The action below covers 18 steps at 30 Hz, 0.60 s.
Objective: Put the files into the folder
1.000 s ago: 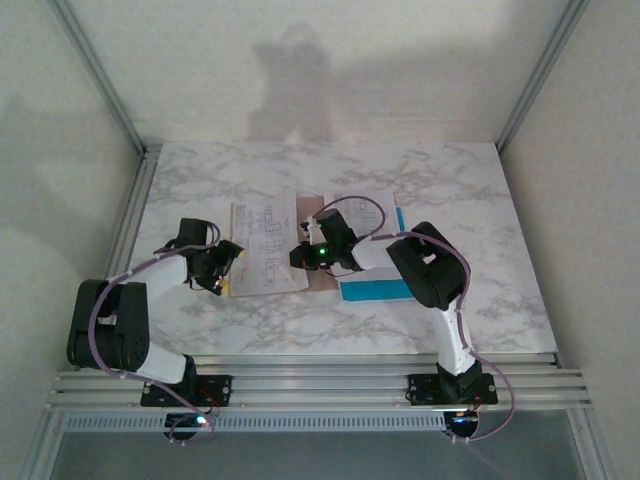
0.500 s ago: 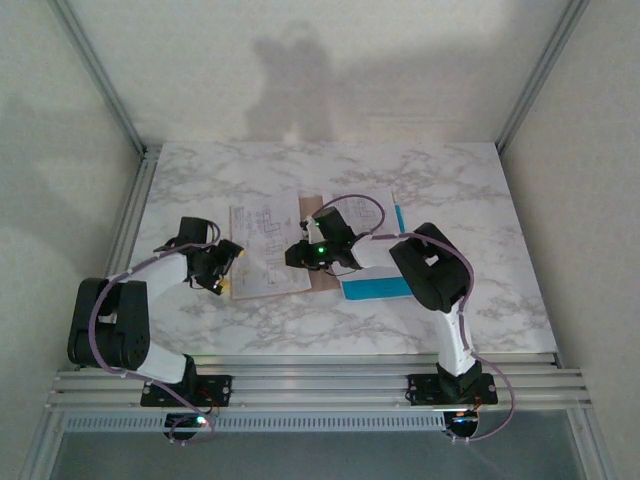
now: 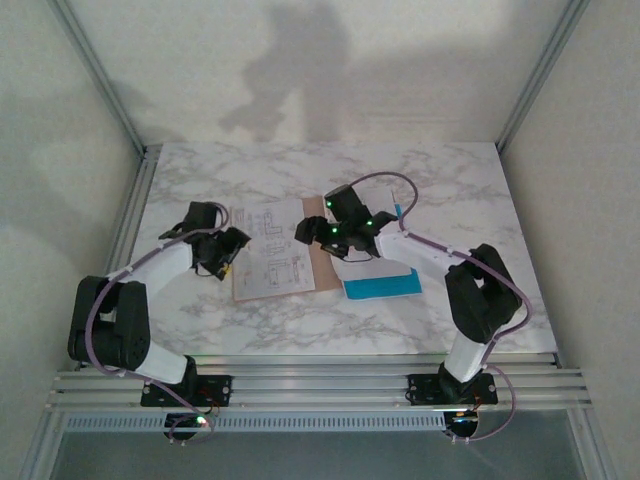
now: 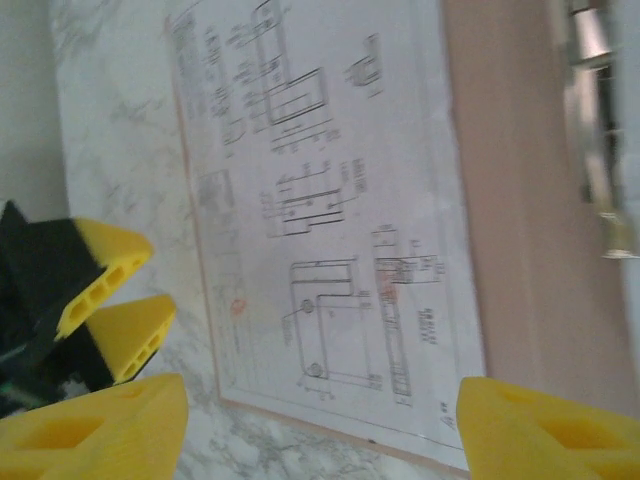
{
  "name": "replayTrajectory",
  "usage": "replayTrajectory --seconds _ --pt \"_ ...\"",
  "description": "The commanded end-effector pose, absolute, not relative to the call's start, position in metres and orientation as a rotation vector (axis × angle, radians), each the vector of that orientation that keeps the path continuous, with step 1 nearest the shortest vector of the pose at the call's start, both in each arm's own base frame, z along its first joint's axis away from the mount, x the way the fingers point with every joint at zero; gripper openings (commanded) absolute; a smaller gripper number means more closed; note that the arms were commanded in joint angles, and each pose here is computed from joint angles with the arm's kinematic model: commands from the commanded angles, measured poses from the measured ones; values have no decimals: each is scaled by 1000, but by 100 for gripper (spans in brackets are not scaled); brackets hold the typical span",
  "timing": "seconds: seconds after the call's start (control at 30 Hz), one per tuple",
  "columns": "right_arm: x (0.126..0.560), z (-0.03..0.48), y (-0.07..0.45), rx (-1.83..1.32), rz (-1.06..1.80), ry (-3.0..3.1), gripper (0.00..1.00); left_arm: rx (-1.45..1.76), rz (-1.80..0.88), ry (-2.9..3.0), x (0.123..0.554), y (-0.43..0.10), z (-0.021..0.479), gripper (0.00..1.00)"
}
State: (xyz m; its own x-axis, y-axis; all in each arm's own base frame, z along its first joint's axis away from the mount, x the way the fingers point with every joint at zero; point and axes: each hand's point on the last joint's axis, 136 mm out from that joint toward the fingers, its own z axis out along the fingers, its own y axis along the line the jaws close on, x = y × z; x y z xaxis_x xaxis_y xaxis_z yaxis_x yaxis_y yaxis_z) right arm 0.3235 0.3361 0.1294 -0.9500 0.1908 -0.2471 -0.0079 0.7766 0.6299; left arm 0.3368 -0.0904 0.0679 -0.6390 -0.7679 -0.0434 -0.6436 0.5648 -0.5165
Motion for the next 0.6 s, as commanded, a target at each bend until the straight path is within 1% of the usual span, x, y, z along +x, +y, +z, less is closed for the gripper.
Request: replayTrajectory --seconds 0.0,0.1,0.17,0.27,0.43,0.57 --pt "323 109 297 426 735 2790 72 -969 -725 2635 338 -132 72 66" --pt "324 108 299 526 717 2833 73 -869 -757 2694 332 -162 66 52" --pt "325 107 301 589 687 2858 77 -832 -766 2723 326 -176 60 46" --pt "328 100 304 680 643 2893 81 -794 -775 2758 317 -191 50 44" --pt "338 88 321 788 667 2914 81 -747 -778 2802 307 -210 36 44" --pt "346 82 329 804 620 2915 81 -744 -723 2834 297 -210 23 43"
